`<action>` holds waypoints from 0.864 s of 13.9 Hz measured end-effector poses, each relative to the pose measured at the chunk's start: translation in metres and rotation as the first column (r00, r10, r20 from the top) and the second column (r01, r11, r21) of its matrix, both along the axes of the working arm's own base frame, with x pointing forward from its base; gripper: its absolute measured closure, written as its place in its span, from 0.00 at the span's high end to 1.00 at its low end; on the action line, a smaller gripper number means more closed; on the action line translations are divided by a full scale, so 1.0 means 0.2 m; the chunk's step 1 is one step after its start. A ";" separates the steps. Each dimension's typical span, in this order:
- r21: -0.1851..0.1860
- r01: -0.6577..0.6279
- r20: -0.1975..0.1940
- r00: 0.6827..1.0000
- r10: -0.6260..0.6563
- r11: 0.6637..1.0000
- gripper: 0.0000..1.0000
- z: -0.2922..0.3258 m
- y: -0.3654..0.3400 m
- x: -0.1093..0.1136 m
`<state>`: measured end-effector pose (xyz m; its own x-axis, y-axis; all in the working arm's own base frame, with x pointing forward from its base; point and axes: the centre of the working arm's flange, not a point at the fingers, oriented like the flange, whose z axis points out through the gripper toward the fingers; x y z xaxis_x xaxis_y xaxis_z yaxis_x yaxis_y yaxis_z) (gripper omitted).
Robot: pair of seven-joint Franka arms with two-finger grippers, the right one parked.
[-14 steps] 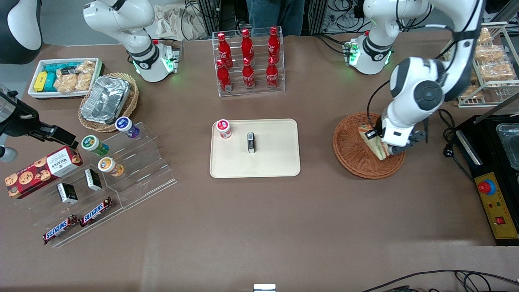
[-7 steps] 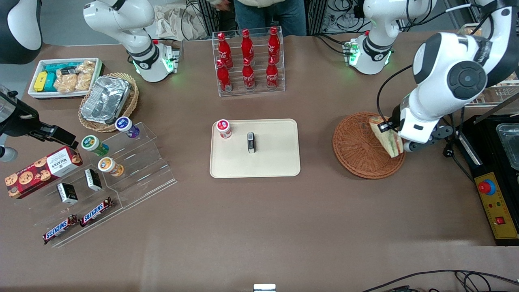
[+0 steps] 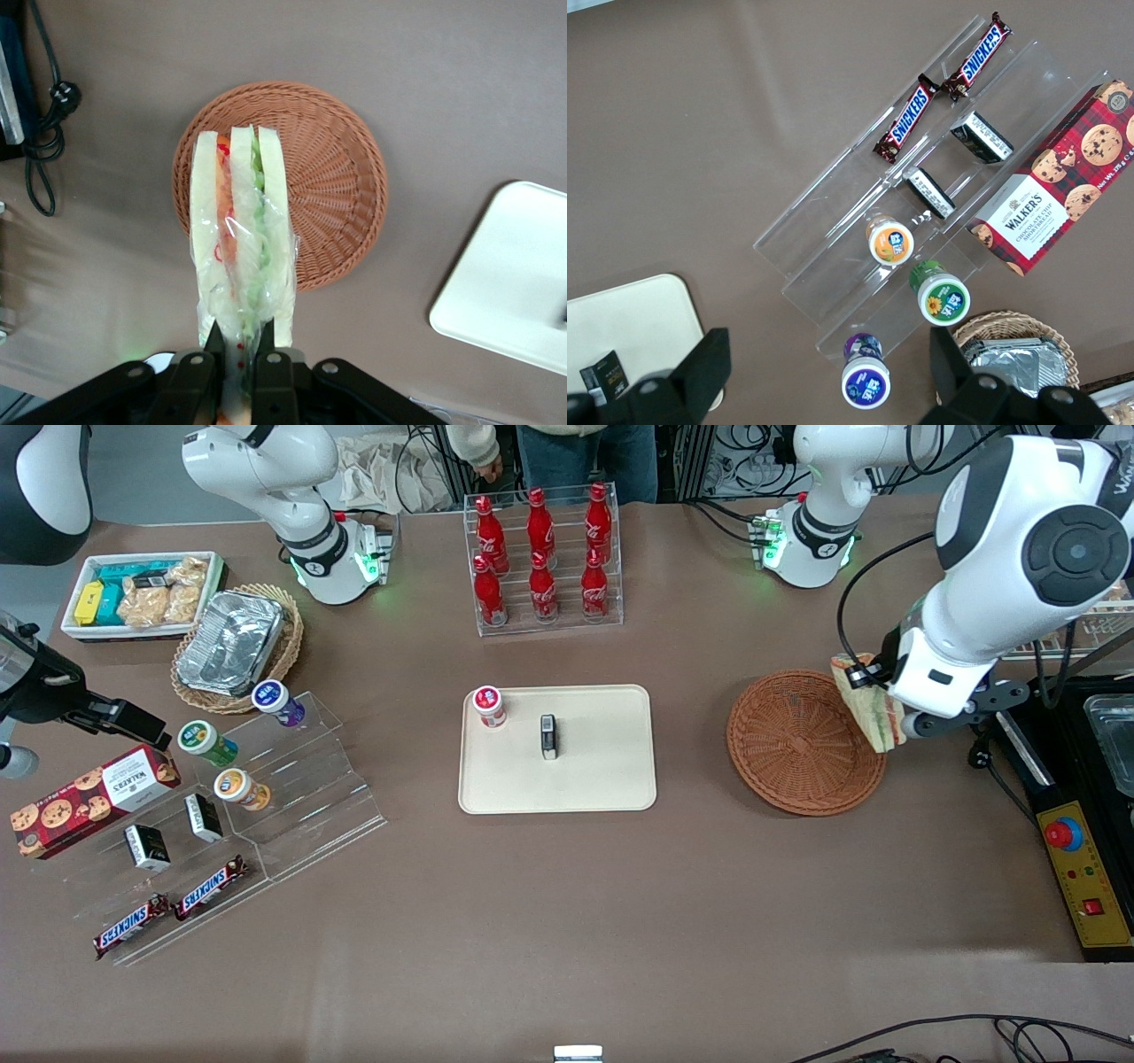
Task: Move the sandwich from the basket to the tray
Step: 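Lift the sandwich out of the basket with the left gripper, then carry the sandwich over the white tray and lower it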
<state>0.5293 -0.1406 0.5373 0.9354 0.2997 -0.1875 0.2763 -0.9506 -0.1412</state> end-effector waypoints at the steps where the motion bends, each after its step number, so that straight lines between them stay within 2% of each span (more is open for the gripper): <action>1: -0.004 0.028 -0.003 1.000 -0.028 1.000 0.15 0.00 -0.06 0.00; 5: -0.029 0.153 -0.010 0.988 -0.153 0.988 0.15 -0.04 -0.34 0.01; 9: -0.047 0.261 -0.023 0.965 -0.262 0.964 0.15 -0.16 -0.66 -0.03; 10: -0.059 0.282 -0.017 0.959 -0.283 0.958 0.15 -0.19 -0.73 -0.04; 12: -0.122 0.305 0.001 0.952 -0.307 0.945 0.15 -0.28 -0.89 -0.05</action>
<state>0.5195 -0.3191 0.4805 0.9748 -0.0256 -0.2215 -0.0317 -0.9992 -0.0243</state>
